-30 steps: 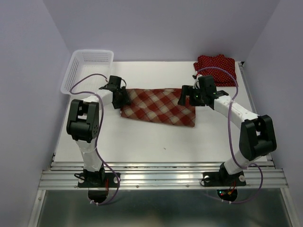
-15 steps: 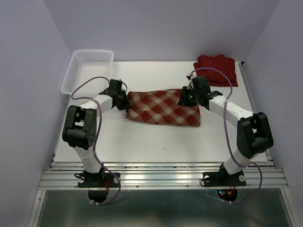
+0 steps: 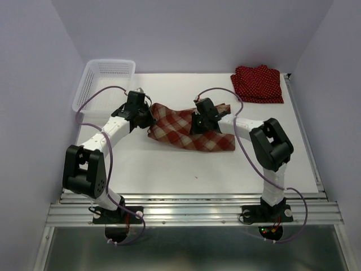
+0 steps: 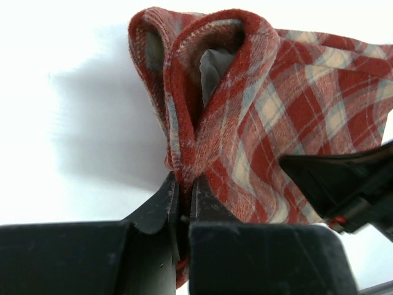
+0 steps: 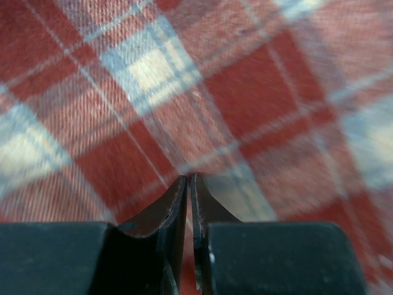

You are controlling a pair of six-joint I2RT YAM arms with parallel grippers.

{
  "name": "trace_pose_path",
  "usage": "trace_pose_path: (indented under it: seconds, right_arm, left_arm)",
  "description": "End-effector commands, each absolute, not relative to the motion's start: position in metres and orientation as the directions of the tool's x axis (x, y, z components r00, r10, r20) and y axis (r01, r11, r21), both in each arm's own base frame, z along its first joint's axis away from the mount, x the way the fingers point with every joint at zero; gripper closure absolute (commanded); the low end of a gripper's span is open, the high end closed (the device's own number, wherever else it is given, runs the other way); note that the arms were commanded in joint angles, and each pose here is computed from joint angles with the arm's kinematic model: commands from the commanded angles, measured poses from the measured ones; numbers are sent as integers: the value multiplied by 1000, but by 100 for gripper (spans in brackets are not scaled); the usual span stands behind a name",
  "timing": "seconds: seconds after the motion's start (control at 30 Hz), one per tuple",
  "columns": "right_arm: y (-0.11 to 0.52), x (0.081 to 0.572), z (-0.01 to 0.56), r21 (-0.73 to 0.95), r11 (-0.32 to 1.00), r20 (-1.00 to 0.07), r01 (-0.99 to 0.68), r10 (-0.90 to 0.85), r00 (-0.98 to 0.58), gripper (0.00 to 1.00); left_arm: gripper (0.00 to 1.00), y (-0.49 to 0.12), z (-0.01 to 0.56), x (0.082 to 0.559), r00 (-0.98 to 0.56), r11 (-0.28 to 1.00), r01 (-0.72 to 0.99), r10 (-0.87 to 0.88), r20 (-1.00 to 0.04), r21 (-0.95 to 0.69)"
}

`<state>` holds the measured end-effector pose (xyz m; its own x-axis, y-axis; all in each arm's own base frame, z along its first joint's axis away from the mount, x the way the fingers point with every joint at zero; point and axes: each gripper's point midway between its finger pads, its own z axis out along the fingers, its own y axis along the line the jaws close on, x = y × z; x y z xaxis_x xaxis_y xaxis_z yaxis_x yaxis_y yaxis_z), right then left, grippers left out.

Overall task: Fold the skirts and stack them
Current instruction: Fold the skirt

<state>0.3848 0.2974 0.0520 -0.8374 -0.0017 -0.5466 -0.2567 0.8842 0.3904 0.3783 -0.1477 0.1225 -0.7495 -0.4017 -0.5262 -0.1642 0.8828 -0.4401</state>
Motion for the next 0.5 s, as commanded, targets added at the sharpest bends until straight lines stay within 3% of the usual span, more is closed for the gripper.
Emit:
trace_pose_path:
  seconds: [0.0,0.3,0.47]
  right_arm:
    - [335,397,64,406,867,-605,-288,19,-796,88]
    - [391,374,40,413,862,-573,-292,-3,-820,89]
    - [372,391,82,350,904,-657,-247,49,-753,83]
  left_arm:
    - [100,-153,165,381,-700,877,-143,-418,-580,-459]
    - [100,-157,194,384,-671,880,-119,-413,-616,-460]
    - [100,-149,205,381,-652,899,-116,-390,-650,-423]
